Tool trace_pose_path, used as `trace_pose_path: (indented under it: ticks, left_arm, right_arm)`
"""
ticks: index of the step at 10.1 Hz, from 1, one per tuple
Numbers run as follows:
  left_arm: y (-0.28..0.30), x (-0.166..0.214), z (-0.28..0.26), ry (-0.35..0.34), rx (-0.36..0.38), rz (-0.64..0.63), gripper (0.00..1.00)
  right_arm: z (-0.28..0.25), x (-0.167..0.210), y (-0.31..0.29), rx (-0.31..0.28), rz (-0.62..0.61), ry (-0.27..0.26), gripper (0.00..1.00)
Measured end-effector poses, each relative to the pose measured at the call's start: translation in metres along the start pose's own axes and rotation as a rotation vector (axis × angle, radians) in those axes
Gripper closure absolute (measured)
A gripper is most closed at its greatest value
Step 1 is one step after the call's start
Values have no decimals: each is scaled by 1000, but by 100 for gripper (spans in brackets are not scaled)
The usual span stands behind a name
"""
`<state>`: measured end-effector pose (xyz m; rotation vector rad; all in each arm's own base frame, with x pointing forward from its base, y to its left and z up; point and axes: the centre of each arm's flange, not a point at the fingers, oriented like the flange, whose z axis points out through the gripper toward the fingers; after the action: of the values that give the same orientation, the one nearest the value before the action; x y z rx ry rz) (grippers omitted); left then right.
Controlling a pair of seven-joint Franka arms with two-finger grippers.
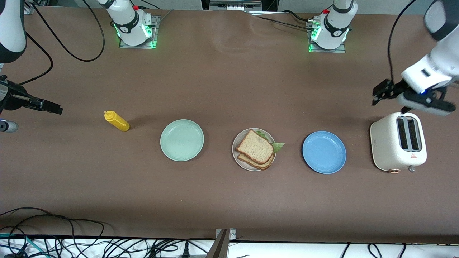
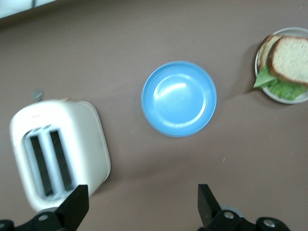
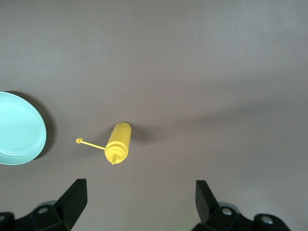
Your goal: Make sandwich on beige plate with both arms
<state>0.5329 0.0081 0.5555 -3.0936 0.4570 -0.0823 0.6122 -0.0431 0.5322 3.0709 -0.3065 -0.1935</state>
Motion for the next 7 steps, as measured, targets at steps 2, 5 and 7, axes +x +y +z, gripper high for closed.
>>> trace_pose_path:
  ticks: [2, 5, 7]
  left_arm:
    - [-7, -22, -44, -69, 3, -46, 0]
    - [-8, -33, -84, -112, 16, -134, 0]
    - [-7, -34, -88, -119, 18, -206, 0]
  right_arm:
    - [-1, 0, -1, 0, 7, 3, 0]
    - [-3, 0, -1, 1, 20, 5, 0]
    - [-3, 0, -2, 1, 21, 6, 0]
